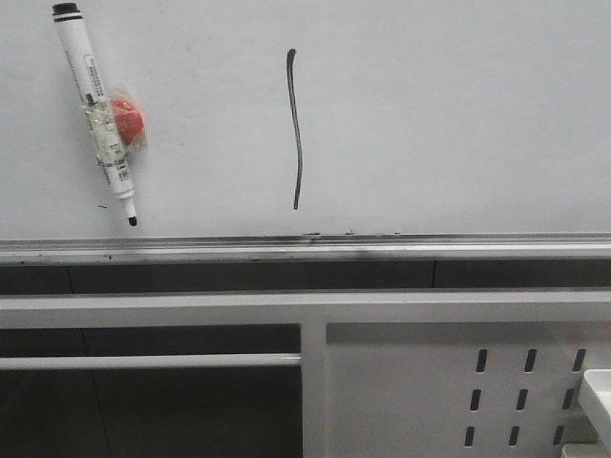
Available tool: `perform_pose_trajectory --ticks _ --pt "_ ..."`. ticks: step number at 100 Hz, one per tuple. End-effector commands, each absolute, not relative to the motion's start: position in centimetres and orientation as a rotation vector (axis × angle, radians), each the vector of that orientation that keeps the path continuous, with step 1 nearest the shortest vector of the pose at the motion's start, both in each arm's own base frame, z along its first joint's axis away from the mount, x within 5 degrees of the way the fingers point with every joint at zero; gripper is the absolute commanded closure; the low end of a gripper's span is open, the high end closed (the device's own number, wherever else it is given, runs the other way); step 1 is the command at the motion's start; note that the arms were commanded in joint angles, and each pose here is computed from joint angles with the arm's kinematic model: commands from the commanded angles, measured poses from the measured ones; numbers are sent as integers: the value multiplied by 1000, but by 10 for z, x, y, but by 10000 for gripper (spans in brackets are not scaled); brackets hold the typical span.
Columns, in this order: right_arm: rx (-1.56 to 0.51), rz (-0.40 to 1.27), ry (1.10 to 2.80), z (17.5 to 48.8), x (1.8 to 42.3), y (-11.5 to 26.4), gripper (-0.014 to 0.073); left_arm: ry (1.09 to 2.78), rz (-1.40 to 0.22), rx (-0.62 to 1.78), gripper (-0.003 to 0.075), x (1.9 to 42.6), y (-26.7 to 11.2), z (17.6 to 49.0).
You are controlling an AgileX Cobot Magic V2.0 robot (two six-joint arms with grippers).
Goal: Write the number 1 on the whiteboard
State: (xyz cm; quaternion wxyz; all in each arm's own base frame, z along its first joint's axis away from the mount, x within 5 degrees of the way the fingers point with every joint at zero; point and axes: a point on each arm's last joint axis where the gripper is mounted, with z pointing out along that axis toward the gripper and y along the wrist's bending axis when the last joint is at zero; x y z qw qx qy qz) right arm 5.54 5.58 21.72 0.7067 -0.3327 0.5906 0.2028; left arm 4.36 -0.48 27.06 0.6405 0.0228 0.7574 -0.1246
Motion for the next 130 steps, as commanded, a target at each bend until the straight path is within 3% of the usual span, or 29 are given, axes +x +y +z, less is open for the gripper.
perform_pose_trajectory --ticks 1,17,48,69,83,130 --pt "-677 456 1229 231 56 55 664 1641 -323 -47 740 43 -6 274" --pt "-677 456 1229 231 56 55 664 1631 -295 -108 740 38 -3 249" --pt "-678 456 1230 231 56 55 664 1838 -241 -70 740 53 -6 171" --pt "-678 456 1230 231 56 55 664 1780 -115 66 740 54 -8 176" --pt "-678 456 1230 231 56 55 664 1772 -67 22 740 54 -4 177" --pt "-678 456 1230 231 56 55 664 1774 -41 -2 740 54 -3 177"
